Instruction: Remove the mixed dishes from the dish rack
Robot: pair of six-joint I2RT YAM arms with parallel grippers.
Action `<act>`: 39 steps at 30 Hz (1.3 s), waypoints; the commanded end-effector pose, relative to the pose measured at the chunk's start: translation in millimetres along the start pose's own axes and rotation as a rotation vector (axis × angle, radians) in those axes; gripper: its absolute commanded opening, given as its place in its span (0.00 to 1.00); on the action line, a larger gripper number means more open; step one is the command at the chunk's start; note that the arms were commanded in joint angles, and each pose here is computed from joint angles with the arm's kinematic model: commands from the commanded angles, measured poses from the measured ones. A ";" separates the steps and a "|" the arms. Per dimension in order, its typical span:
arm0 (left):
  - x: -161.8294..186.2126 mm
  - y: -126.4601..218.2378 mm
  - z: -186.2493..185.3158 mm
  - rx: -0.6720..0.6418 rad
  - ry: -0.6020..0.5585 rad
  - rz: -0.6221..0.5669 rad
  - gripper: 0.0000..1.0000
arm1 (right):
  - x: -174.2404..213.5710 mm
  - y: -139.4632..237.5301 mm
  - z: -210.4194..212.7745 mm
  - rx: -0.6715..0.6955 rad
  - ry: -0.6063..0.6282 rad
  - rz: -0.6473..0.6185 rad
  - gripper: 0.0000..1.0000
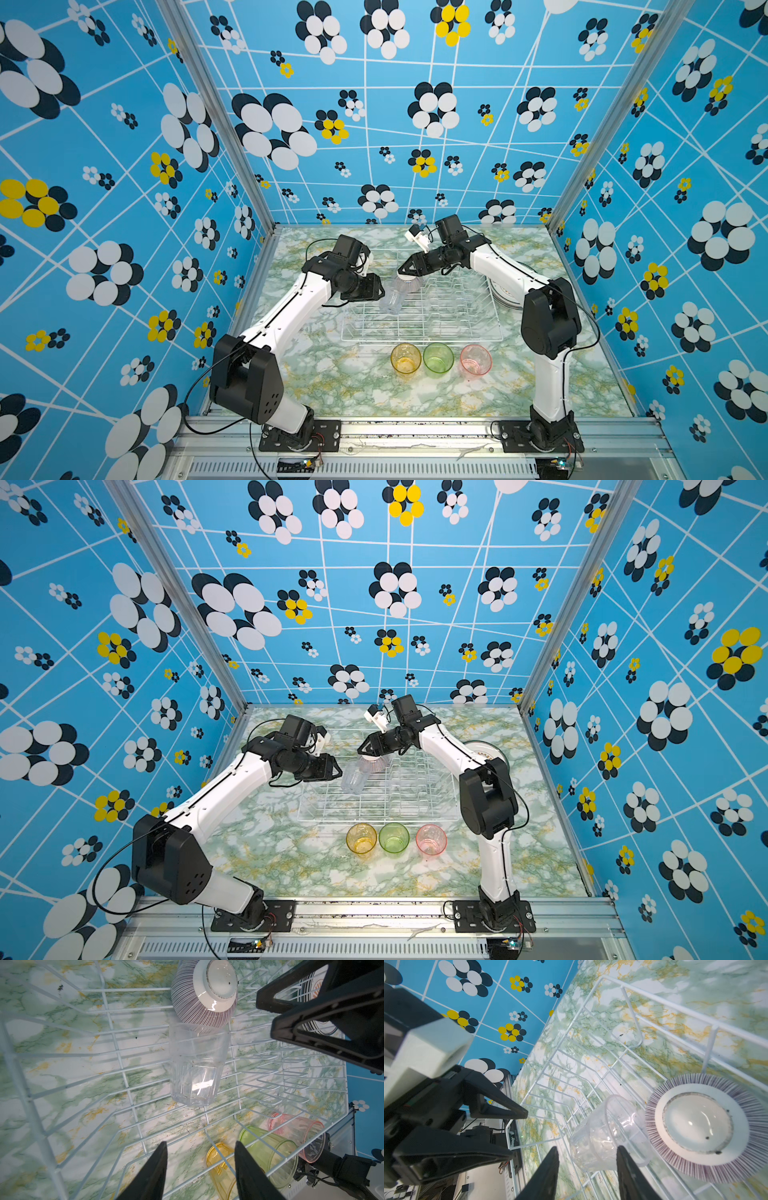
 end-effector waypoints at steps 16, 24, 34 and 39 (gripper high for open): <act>2.0 23.2 11.8 0.039 0.042 -0.042 0.53 | 30.9 -39.1 0.7 -0.094 -0.055 0.135 0.42; 2.6 24.6 16.0 0.048 0.053 -0.047 0.53 | 37.5 -40.1 -0.2 -0.076 -0.043 0.160 0.37; 8.3 18.5 22.8 0.031 0.062 -0.022 0.53 | -3.0 -9.8 27.2 -0.079 0.056 0.015 0.37; 9.5 13.3 24.1 0.033 0.069 -0.007 0.53 | -10.2 -10.1 27.4 -0.080 0.072 0.002 0.39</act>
Point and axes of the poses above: each gripper's point midway between its finger pads, its own y axis back along the fingers, its own z axis along the line the jaws close on, x = y × z, the point moved 1 cm from there along y, back along the fingers, and after that the axes turned 6 degrees about y, right-handed, at the moved point
